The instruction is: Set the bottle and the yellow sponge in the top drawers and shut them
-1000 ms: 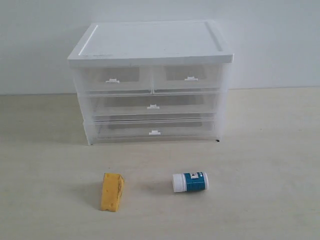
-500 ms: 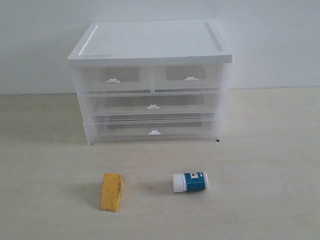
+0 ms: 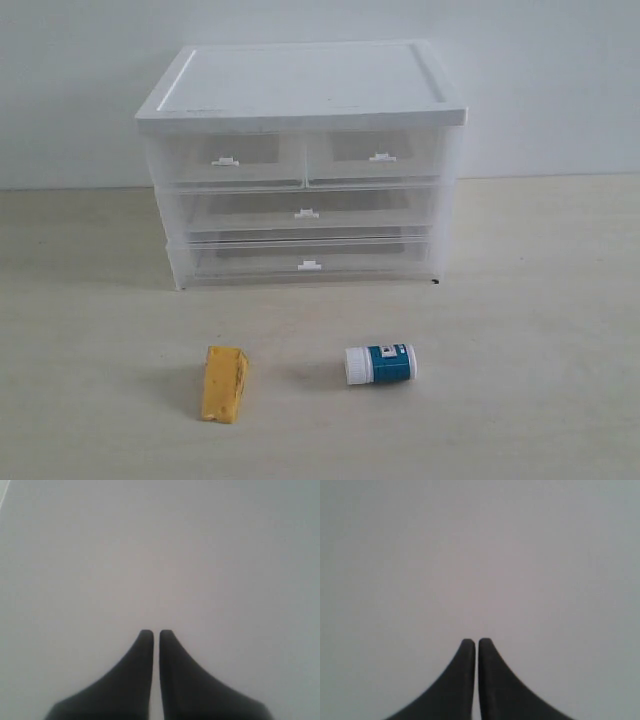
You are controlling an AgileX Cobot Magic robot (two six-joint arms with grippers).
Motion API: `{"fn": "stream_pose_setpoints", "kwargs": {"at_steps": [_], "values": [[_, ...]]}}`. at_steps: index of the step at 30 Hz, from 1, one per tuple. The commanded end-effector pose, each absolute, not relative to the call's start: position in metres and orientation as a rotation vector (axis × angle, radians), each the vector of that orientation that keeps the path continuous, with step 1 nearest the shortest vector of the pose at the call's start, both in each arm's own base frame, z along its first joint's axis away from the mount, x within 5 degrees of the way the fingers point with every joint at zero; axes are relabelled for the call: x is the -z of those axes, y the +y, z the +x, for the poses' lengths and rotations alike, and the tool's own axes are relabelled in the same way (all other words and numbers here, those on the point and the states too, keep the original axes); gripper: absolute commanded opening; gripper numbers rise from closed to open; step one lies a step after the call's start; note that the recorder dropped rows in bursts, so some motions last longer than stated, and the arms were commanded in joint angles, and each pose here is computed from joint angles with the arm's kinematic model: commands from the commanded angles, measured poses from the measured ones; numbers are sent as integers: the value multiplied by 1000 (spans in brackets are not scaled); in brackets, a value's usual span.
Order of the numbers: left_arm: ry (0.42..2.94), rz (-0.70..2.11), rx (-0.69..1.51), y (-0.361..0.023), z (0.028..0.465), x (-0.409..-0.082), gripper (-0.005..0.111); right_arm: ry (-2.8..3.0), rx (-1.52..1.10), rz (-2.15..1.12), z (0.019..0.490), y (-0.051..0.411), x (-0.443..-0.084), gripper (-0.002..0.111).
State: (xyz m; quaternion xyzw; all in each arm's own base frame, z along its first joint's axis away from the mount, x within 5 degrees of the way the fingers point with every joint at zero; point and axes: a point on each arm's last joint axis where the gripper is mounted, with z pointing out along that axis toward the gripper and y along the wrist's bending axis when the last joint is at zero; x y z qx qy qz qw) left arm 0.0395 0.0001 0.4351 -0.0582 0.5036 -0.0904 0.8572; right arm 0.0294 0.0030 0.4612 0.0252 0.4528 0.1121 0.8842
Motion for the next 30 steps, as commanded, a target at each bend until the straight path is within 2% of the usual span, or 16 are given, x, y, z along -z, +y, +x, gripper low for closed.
{"fn": "stream_pose_setpoints", "kwargs": {"at_steps": [1,4,9,14,17,19,25,28,30], "values": [[1191,-219,393,-4,85,-439,4,1081,-131,15,72,4,-476,0],[1334,-231,440,-11,120,-424,4,1170,-106,2,108,6,-473,0],[1531,-157,485,-34,170,-379,4,1277,-4,-88,163,10,-456,0],[1570,232,454,-80,213,-329,4,1388,61,-201,215,19,-428,0],[1581,525,458,-106,232,-297,4,1440,120,-337,234,31,-412,0],[1611,616,495,-116,242,-277,4,1464,144,-416,243,40,-403,0],[1671,701,518,-125,274,-225,4,1445,288,-835,261,85,-372,0],[1666,569,654,-117,300,-209,4,1438,300,-930,269,99,-357,0],[1623,462,744,-105,316,-205,4,1355,466,-1133,275,103,-348,0]]}}
